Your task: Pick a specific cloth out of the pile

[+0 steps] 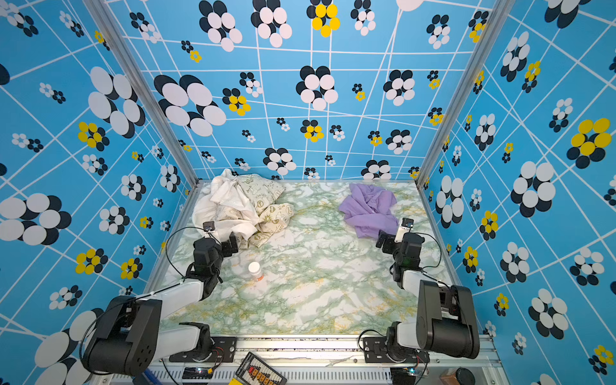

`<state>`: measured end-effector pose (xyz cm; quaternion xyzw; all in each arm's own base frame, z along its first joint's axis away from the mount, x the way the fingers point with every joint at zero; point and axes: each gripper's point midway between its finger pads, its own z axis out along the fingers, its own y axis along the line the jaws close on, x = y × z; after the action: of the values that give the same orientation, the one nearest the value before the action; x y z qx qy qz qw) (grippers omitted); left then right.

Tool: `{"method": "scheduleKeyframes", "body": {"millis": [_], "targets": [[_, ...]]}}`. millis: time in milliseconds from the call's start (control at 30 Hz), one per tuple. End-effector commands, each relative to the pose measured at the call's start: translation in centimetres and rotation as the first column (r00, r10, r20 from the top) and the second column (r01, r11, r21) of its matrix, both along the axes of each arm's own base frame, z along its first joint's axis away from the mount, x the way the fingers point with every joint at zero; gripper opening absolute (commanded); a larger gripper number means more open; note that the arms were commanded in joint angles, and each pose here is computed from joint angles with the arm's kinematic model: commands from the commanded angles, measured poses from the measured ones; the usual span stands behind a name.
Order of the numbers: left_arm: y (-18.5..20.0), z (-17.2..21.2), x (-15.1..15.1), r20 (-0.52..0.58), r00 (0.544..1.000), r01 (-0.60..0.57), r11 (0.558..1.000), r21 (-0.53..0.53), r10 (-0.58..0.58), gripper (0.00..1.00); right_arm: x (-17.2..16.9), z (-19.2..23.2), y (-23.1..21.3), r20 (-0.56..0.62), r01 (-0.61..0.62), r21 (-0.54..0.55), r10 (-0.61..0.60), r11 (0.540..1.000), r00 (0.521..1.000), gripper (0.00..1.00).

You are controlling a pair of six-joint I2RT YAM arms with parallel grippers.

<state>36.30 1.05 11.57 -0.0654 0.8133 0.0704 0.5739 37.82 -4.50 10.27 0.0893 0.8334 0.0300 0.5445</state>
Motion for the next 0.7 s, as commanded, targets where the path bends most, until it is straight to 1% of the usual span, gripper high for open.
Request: {"method": "scheduleKeyframes", "body": {"millis": [0, 100, 233, 333, 433, 467, 500, 567, 633, 667], "targets": [[-0.6, 1.2, 1.4, 0.053, 0.997, 0.054, 0.998, 0.022, -0.055, 0.99, 0.8, 1.3, 1.1, 0.07, -0.049, -0.001, 0.049, 0.999, 0.996, 0.99], [-0.7, 0.5, 2.0, 0.056, 0.995, 0.082, 0.996, 0.02, -0.083, 0.99, 1.1, 0.8, 2.2, 0.095, -0.081, -0.026, 0.083, 0.996, 0.992, 0.99], [-0.7, -0.8, 2.7, 0.041, 0.994, 0.1, 0.995, 0.002, -0.1, 0.99, 1.9, 0.2, 3.1, 0.073, -0.109, -0.063, 0.114, 0.992, 0.991, 0.99], [-1.1, -1.8, 3.2, 0.029, 0.991, 0.128, 0.992, 0.002, -0.128, 0.99, 1.8, -0.1, 4.1, 0.063, -0.153, -0.083, 0.159, 0.985, 0.985, 0.99], [-0.9, -1.9, 3.4, 0.018, 0.992, 0.127, 0.992, -0.015, -0.127, 0.99, 1.6, -0.8, 4.9, 0.064, -0.195, -0.101, 0.202, 0.976, 0.977, 0.99], [-0.9, -1.9, 3.4, 0.02, 0.992, 0.127, 0.992, -0.013, -0.127, 0.99, 1.5, -0.8, 5.2, 0.093, -0.201, -0.105, 0.211, 0.974, 0.973, 0.99], [-0.9, -2.0, 3.3, 0.014, 0.992, 0.127, 0.992, -0.016, -0.127, 0.99, 1.6, -0.6, 5.1, 0.117, -0.193, -0.1, 0.204, 0.976, 0.972, 0.99], [-0.9, -2.0, 3.4, 0.018, 0.992, 0.128, 0.992, -0.014, -0.127, 0.99, 1.5, -0.9, 5.1, 0.068, -0.197, -0.105, 0.205, 0.975, 0.976, 0.99], [-0.8, -1.9, 3.4, 0.017, 0.992, 0.125, 0.992, -0.015, -0.125, 0.99, 1.6, -0.8, 5.0, 0.08, -0.19, -0.108, 0.199, 0.976, 0.977, 0.99], [-0.8, -2.0, 3.4, 0.017, 0.992, 0.127, 0.992, -0.013, -0.126, 0.99, 1.7, -0.8, 4.6, 0.084, -0.167, -0.107, 0.176, 0.98, 0.981, 0.99]]}}
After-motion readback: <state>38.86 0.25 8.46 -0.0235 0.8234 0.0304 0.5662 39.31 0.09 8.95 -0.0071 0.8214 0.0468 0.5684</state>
